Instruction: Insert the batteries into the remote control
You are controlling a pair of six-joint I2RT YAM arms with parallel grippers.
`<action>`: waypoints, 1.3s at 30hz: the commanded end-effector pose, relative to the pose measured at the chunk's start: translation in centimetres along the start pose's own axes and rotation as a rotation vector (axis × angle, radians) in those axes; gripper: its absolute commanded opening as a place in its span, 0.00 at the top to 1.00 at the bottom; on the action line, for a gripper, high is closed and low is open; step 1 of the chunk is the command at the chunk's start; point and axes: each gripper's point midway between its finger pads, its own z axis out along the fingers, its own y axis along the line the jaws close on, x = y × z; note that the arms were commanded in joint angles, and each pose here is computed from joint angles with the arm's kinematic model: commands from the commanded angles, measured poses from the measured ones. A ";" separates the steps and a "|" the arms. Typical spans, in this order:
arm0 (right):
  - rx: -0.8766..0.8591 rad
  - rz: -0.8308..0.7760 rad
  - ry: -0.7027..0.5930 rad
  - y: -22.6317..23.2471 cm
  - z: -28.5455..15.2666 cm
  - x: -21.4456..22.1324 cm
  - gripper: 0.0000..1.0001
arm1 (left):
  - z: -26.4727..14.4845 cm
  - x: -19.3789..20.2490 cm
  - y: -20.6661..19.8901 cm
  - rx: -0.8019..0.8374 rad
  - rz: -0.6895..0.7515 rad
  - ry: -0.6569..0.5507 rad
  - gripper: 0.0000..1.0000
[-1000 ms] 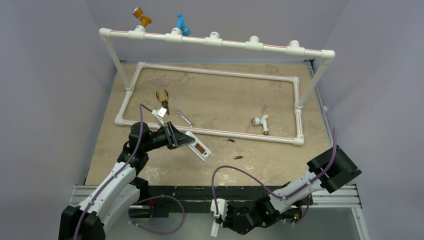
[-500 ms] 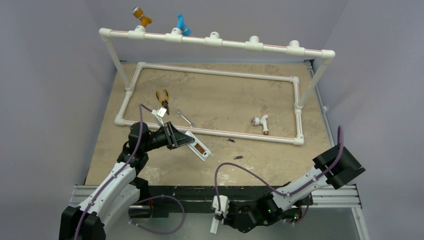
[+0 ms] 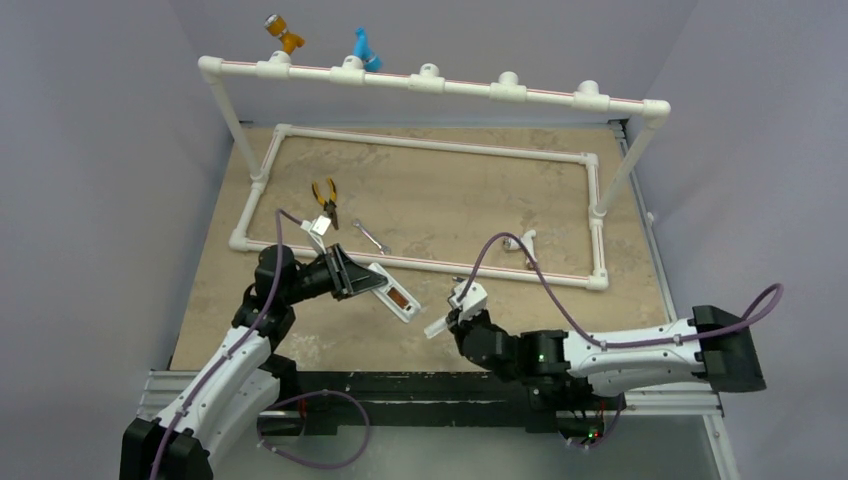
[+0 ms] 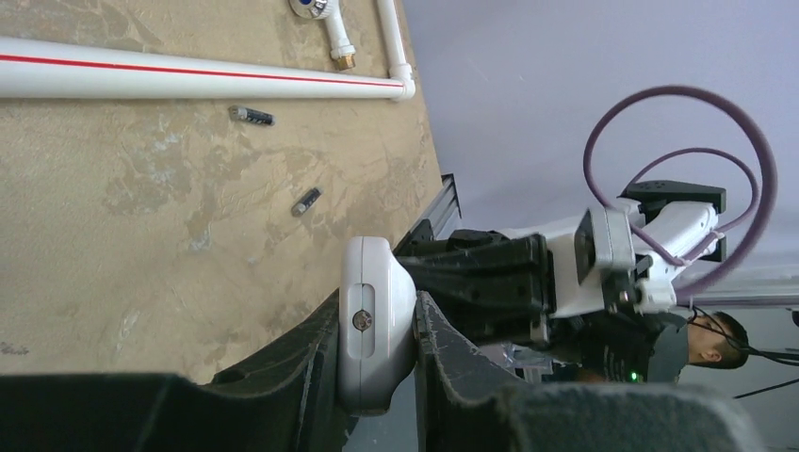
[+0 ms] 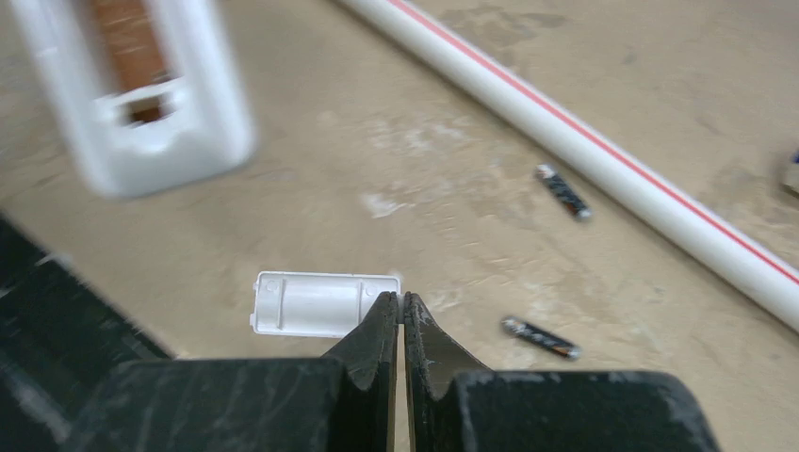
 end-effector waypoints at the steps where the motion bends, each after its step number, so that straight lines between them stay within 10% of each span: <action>1: 0.257 0.037 0.034 -6.2 1.8 -0.8 1.00 | -0.5 -1.0 -1.8 0.036 0.071 -0.025 1.00; 8: 0.390 0.137 0.084 -9.7 4.4 -0.5 0.97 | -0.7 -1.1 -2.3 0.042 0.078 -0.020 1.00; 17: 0.336 0.176 0.067 -9.0 4.4 -0.6 0.59 | -0.9 -1.0 -2.4 0.039 0.081 -0.020 1.00; 24: 0.461 0.174 0.140 -12.9 1.4 0.8 0.60 | -1.0 -0.9 -2.5 0.045 0.080 -0.020 1.00; 32: 0.207 0.164 0.199 -12.7 1.6 -0.5 0.52 | -1.0 -0.8 -2.8 0.054 0.083 -0.010 1.00; 39: 0.057 -0.160 0.375 -12.3 1.9 -1.2 0.49 | -1.1 -0.6 -3.1 0.069 0.092 0.005 1.00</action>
